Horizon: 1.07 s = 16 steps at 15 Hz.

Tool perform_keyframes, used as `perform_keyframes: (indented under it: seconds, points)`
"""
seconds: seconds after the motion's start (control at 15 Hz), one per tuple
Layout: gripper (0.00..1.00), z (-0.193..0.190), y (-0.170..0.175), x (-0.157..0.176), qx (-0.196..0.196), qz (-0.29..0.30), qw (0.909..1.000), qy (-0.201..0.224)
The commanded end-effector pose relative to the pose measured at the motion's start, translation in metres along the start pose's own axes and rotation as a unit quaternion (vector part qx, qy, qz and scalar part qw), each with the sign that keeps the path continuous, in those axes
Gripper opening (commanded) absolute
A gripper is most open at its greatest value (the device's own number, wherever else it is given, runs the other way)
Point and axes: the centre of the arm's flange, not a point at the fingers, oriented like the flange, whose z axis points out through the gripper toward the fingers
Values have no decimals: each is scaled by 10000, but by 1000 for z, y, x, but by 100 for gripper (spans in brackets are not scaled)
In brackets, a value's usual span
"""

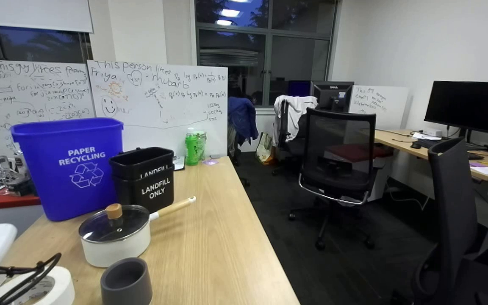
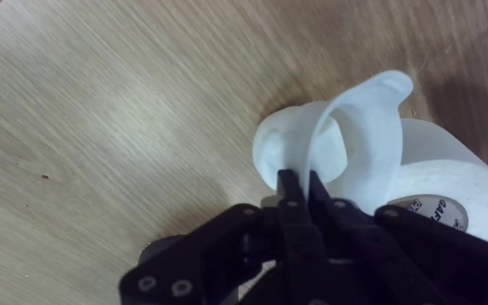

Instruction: Put the white object in the grey cup

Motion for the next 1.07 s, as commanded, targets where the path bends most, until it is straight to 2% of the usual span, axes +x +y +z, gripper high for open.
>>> perform_keyframes:
  seconds: [0.0, 0.47, 1.0]
  points:
    - [0, -1, 10, -5, -36, 155, 9999, -22]
    - [1, -6, 39, 1, -235, 756, 9965, -276]
    - [1, -18, 46, 35, -338, 1699, 9849, 44]
